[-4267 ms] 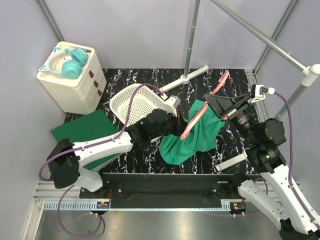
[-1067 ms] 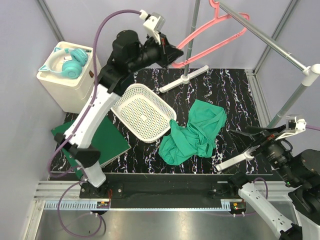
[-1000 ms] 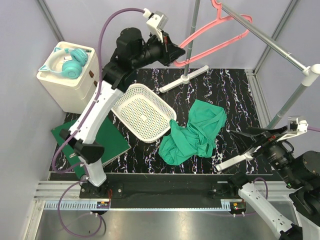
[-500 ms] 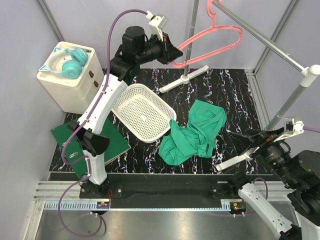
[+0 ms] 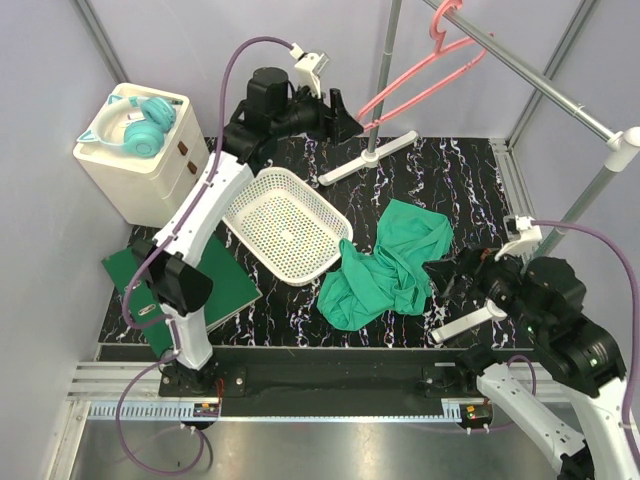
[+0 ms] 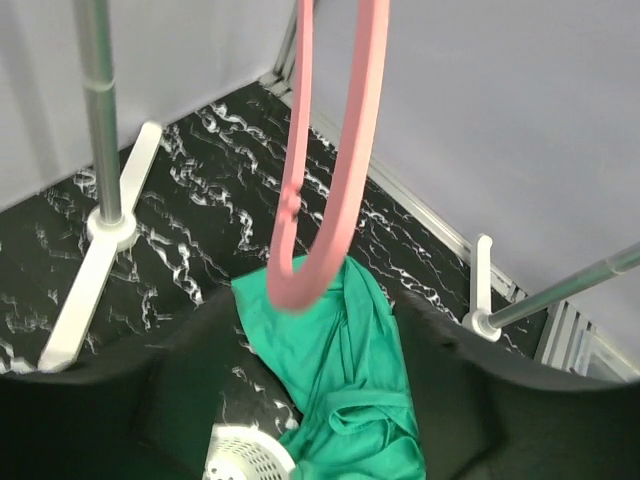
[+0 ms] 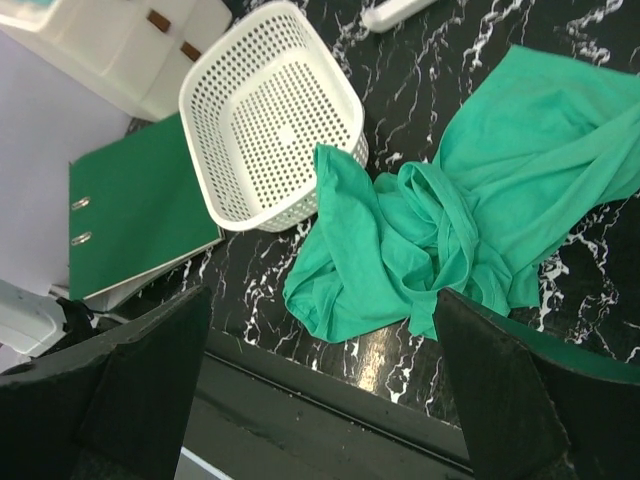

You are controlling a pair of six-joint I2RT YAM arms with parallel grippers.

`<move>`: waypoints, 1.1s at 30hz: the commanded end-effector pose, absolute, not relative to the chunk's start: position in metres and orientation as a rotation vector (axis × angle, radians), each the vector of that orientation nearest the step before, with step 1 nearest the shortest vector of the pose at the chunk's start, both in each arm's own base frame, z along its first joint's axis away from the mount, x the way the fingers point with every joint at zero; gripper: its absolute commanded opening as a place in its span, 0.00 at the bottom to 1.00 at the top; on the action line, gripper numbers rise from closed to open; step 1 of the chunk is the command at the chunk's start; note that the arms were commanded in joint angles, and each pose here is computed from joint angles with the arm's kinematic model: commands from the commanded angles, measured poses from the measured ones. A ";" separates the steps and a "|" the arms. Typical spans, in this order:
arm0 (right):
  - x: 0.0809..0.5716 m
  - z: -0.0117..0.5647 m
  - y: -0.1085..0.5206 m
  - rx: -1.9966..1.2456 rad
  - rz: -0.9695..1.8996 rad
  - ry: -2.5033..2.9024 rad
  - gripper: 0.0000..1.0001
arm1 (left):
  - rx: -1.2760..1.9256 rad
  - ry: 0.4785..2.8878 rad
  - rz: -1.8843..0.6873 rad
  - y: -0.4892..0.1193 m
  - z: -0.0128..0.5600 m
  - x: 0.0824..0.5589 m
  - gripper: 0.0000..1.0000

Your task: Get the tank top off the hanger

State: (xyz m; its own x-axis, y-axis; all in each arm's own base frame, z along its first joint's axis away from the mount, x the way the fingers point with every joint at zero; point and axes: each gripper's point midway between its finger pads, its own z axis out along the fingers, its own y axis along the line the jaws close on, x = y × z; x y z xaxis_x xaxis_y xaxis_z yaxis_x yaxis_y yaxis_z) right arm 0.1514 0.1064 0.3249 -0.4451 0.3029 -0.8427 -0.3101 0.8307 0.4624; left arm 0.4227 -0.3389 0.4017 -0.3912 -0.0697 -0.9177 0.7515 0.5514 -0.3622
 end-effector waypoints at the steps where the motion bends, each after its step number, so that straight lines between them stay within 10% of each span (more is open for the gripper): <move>1: 0.165 0.316 0.125 -0.018 0.754 1.934 1.00 | 0.500 1.591 -0.915 -0.295 0.477 0.383 0.76; 6: 0.178 0.293 0.131 0.024 0.752 1.984 1.00 | 0.400 1.630 -0.852 -0.259 0.459 0.347 0.99; 22: 0.204 0.226 0.089 0.411 0.441 2.128 1.00 | 0.441 1.864 -0.991 -0.333 0.287 0.190 0.99; 33: 0.172 0.276 0.030 0.605 0.357 1.889 1.00 | 0.649 1.978 -0.640 -0.429 0.187 0.183 0.99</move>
State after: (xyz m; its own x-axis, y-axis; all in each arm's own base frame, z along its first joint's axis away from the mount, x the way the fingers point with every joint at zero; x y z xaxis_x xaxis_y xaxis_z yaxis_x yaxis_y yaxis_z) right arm 0.1829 0.0533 0.2426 -0.4367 0.5156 -0.7372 0.2255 0.8560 0.4652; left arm 0.1561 -0.3933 0.1850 -0.5002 0.1977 -0.8431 0.6878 0.6822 -0.2481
